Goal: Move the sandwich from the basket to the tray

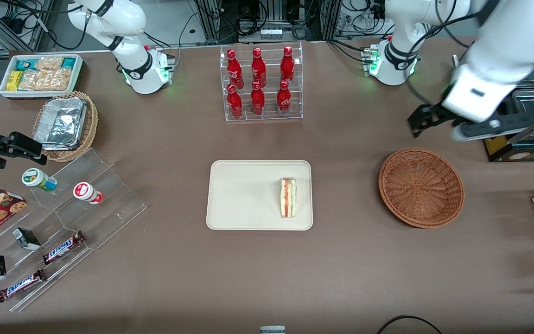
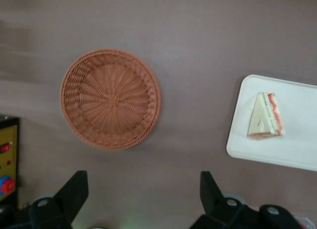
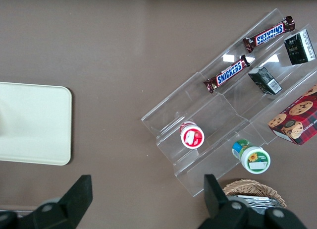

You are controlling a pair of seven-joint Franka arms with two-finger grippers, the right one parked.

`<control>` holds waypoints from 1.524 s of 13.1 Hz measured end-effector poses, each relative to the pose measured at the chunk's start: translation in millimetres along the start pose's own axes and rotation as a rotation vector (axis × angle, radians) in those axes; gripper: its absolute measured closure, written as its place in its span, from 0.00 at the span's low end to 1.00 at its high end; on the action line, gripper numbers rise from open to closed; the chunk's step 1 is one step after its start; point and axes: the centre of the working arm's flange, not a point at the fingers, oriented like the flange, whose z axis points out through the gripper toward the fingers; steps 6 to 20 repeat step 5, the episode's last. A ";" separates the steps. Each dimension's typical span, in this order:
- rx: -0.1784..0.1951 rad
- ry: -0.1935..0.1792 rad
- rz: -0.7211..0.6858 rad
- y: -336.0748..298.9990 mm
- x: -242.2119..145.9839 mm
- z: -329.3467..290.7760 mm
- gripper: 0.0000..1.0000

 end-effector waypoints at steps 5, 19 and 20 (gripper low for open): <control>-0.021 -0.032 0.044 -78.0 13.7 4.2 0.00; -0.021 -0.032 0.044 -78.0 13.7 4.2 0.00; -0.021 -0.032 0.044 -78.0 13.7 4.2 0.00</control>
